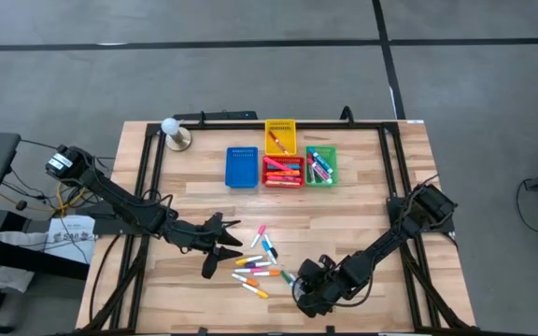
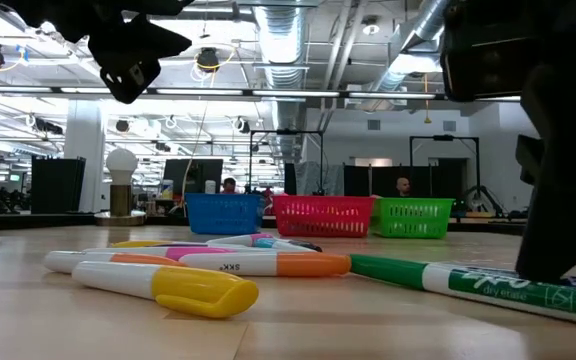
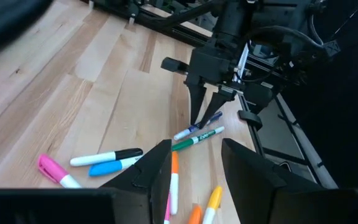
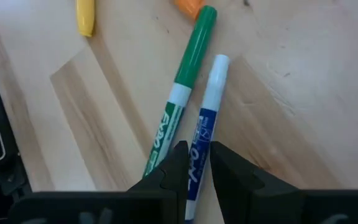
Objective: Pick & Place Markers
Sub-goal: Put the small blue marker pen into the yellow bin
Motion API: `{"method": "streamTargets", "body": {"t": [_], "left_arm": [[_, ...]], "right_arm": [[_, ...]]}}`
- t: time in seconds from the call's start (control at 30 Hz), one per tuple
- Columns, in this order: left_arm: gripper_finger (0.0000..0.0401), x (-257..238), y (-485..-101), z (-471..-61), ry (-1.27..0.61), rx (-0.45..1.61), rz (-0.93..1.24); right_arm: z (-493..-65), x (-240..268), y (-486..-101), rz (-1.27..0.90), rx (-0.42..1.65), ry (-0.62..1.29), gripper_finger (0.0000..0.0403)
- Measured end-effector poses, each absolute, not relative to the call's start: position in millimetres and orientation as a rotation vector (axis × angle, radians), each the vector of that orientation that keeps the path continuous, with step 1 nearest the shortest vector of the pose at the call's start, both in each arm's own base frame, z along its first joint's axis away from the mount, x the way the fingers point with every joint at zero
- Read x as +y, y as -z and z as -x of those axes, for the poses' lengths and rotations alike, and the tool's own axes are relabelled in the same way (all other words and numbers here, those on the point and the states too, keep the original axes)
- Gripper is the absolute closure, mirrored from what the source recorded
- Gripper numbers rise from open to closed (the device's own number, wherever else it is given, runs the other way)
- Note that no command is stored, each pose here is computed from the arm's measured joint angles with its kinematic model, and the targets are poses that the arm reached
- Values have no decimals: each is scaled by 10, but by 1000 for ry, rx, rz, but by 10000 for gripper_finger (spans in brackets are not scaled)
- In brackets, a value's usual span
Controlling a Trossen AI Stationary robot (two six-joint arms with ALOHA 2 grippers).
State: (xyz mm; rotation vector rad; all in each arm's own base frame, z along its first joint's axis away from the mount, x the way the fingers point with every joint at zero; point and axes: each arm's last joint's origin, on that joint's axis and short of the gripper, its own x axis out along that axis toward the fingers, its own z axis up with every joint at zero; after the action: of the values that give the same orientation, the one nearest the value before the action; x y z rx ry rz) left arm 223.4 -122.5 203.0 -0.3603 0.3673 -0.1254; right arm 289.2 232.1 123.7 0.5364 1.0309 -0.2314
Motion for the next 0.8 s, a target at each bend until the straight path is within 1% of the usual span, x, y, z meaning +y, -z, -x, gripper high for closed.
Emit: {"method": "streamTargets", "body": {"t": [0.3, 0.67, 0.8], "left_arm": [[261, -1224, -2031, -2234, 125, 367, 360], [261, -1225, -2034, -2235, 127, 364, 358], [261, -1225, -2034, -2235, 127, 363, 359]], "right_arm": [[-2889, 2268, -1217, -517, 1068, 259, 331], [-2875, 2084, -1194, -394, 1158, 323, 332], [-2894, 1999, -1183, -379, 1184, 354, 337]]}}
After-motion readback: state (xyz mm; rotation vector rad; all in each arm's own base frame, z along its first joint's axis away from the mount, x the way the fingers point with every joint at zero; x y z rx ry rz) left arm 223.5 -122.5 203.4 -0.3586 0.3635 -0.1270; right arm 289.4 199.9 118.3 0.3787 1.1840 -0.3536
